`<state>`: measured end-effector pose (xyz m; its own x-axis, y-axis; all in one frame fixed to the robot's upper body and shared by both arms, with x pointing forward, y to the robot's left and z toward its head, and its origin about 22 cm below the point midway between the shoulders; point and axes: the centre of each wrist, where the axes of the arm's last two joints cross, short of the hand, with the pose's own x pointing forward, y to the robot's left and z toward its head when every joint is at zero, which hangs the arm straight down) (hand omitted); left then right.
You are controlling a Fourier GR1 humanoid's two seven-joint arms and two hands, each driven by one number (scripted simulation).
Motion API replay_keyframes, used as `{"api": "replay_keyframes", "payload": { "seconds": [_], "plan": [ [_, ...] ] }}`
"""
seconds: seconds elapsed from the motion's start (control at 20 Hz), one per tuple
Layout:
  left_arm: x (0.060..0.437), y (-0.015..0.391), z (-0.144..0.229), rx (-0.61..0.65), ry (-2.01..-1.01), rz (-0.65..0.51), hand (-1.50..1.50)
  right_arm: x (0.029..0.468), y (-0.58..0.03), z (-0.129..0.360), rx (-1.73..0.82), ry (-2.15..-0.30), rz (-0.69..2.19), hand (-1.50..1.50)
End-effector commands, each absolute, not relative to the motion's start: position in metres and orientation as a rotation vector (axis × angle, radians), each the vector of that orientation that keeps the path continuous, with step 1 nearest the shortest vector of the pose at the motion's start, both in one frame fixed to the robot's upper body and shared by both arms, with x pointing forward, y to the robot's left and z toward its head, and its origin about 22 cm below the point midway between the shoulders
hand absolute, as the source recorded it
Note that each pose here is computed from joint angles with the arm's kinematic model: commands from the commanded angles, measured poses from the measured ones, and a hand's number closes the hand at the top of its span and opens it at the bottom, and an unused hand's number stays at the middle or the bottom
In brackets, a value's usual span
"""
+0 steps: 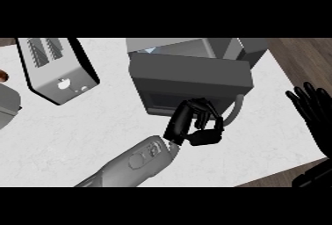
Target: Pick up the milk, place it into the microwave and close the microwave
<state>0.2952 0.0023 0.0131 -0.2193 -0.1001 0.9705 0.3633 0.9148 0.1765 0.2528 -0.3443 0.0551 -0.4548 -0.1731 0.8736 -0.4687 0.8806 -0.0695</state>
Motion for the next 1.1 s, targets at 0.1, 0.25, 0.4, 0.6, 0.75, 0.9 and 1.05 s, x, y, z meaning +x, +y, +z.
{"api": "replay_keyframes", "payload": {
  "seconds": [0.1,0.25,0.4,0.6,0.75,0.9,1.05],
  "plan": [
    [0.323,0.0,0.034,-0.132,-1.74,-0.328,1.5,0.26,-0.338,0.072,0.538,-2.062,0.383,-1.5],
    [0.334,0.003,0.044,-0.141,-1.752,-0.231,1.5,0.258,-0.343,0.073,0.555,-2.043,0.393,-1.5],
    [0.341,0.006,0.052,-0.176,-1.775,-0.138,1.5,0.258,-0.339,0.075,0.584,-2.031,0.394,-1.5],
    [0.353,0.008,0.059,-0.176,-1.791,-0.099,1.5,0.264,-0.341,0.091,0.592,-2.07,0.408,-1.5],
    [0.355,0.009,0.059,-0.18,-1.795,-0.074,1.5,0.263,-0.344,0.096,0.6,-2.066,0.426,-1.5],
    [0.356,0.01,0.057,-0.184,-1.813,-0.069,1.5,0.265,-0.348,0.104,0.588,-2.074,0.432,-1.5],
    [0.357,0.012,0.053,-0.18,-1.812,-0.058,1.5,0.266,-0.346,0.109,0.606,-2.078,0.444,-1.5]
  ]
}}
